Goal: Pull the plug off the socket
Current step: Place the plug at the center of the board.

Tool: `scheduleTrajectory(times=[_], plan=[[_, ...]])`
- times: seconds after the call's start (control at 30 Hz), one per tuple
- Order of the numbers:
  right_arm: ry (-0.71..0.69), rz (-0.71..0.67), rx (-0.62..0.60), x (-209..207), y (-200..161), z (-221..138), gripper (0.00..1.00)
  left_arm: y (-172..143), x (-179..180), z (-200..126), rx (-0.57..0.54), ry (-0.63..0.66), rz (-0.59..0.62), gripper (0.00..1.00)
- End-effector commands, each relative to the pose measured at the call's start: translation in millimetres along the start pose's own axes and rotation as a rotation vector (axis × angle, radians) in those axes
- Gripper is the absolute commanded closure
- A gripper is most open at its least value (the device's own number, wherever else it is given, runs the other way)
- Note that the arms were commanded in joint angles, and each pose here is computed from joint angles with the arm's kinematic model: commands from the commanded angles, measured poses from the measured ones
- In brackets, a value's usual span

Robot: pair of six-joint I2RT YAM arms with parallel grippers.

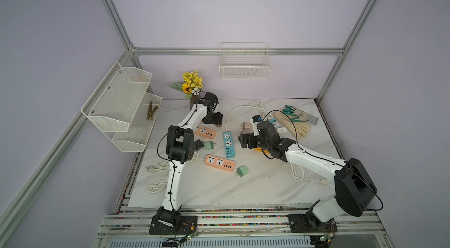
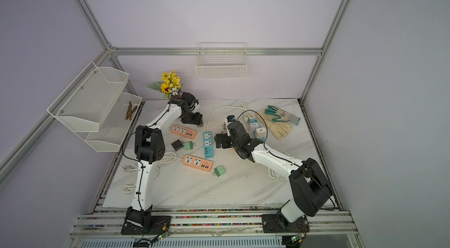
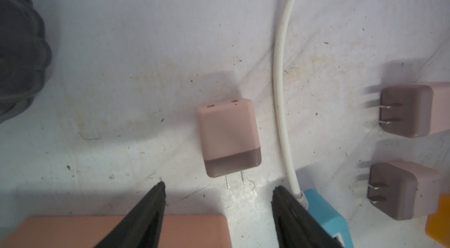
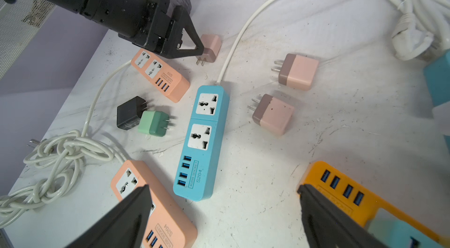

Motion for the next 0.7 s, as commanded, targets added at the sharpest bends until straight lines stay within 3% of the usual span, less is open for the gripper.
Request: scheduleTrajectory(times=[0.0,0.2,0.37,0.43,0.5,0.67], plan=[[-0.130,0.017,0.012,-13,-3,-10,0.00,22,-14,-49,-0.152,-0.050,0.010,0.28],[-0.398,0.032,0.085,-49,-7,-23,0.00,14,-44,-90,-0.295,-0.247,0.038,0.28],[-0.662,0.185,0.122,-82,-7,-42,0.00,-5,-54,-111,-0.377,-0.406,-0.100,0.27],[-0.739,0.215,0.123,-87,-6,-49,0.00,-15,-58,-112,-0.365,-0.472,-0.132,0.23],[-0.802,0.245,0.141,-95,-10,-49,0.00,-25,-61,-114,-0.368,-0.517,-0.135,0.00],[-0.805,0.365,0.184,-111,-12,-41,0.00,-47,-50,-127,-0.480,-0.459,-0.127,0.00]])
Point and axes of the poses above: each gripper's point midway between its finger pads, its own z axis out along the fingers, its own x axis along the line the jaws close on, y = z × x, the point moved 7 cm from there along -z, back along the fingers, and after that the axes turned 7 degrees about -z, right-handed, at the moved point
